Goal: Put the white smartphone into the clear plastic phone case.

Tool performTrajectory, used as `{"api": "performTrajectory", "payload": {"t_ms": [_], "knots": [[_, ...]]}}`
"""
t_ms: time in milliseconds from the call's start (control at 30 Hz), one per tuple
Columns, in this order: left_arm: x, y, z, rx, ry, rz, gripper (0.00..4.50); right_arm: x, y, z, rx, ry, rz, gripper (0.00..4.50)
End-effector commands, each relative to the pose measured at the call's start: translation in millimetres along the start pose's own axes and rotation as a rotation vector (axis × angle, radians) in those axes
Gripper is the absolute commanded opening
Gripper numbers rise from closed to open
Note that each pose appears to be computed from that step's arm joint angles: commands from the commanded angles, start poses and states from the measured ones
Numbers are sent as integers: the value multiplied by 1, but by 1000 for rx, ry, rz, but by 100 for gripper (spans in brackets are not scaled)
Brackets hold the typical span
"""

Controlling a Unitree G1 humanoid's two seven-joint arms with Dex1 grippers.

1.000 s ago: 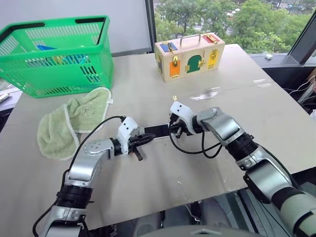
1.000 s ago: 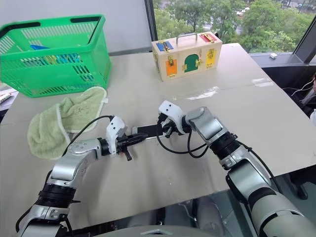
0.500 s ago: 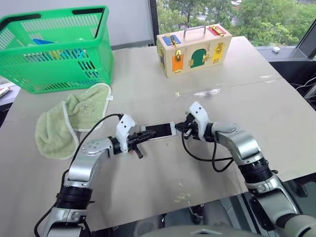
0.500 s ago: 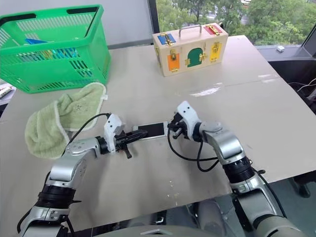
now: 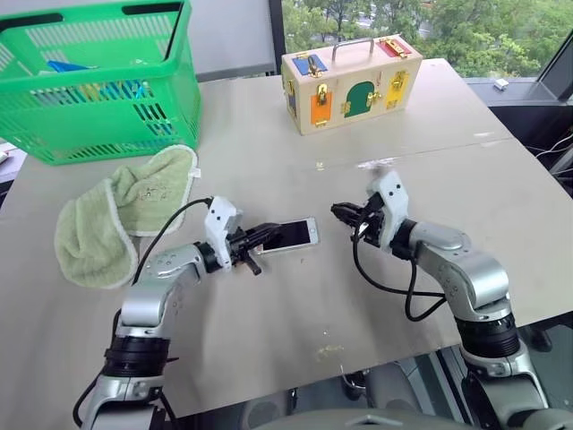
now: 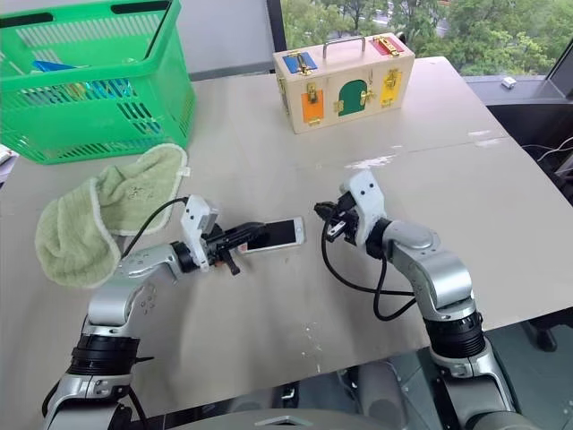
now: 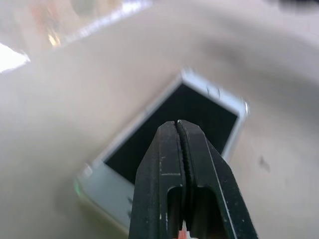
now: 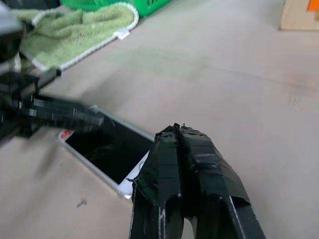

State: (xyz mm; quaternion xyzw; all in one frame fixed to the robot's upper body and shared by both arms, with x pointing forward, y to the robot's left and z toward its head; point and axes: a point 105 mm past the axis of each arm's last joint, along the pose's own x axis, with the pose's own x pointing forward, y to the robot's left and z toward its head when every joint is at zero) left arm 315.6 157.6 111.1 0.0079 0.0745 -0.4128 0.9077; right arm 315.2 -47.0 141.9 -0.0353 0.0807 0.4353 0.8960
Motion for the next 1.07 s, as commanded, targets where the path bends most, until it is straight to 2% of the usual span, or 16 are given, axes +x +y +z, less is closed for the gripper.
{"api": "performTrajectory", "payload": {"t_ms": [33, 167, 200, 233, 300, 333, 433, 467, 500, 567, 733, 900, 1067], "knots": [[-3, -2, 18, 27, -69, -3, 4, 1, 6, 12, -75, -43, 16, 0], [-10, 4, 37, 8, -176, 59, 4, 0, 2, 25, -107, -128, 2, 0], [-12, 5, 41, 4, -199, 68, 0, -1, 0, 29, -109, -152, -9, 61], [-15, 5, 48, -6, -235, 80, 26, -5, 1, 31, -107, -164, 4, 101], [-22, 1, 56, -12, -270, 69, 82, -15, 6, 29, -113, -158, 42, 193], [-26, -1, 56, -7, -268, 66, 124, -21, 9, 27, -120, -149, 60, 235], [-45, -3, 50, -13, -234, 70, 277, -42, 8, 21, -139, -112, 73, 393], [-50, -4, 48, -16, -224, 69, 317, -47, 7, 19, -146, -99, 70, 432], [-55, -5, 45, -29, -207, 72, 371, -54, 4, 18, -147, -92, 57, 450], [-67, -6, 37, -59, -172, 95, 447, -69, -3, 17, -139, -90, 20, 450], [-86, -11, 23, -90, -106, 150, 447, -103, -11, 2, -169, -52, -46, 450], [-105, 3, 18, -69, -52, 198, 447, -129, -5, -16, -167, -18, -54, 450], [-117, 13, 20, -41, -15, 205, 447, -144, -5, -21, -192, 4, -88, 450]]}}
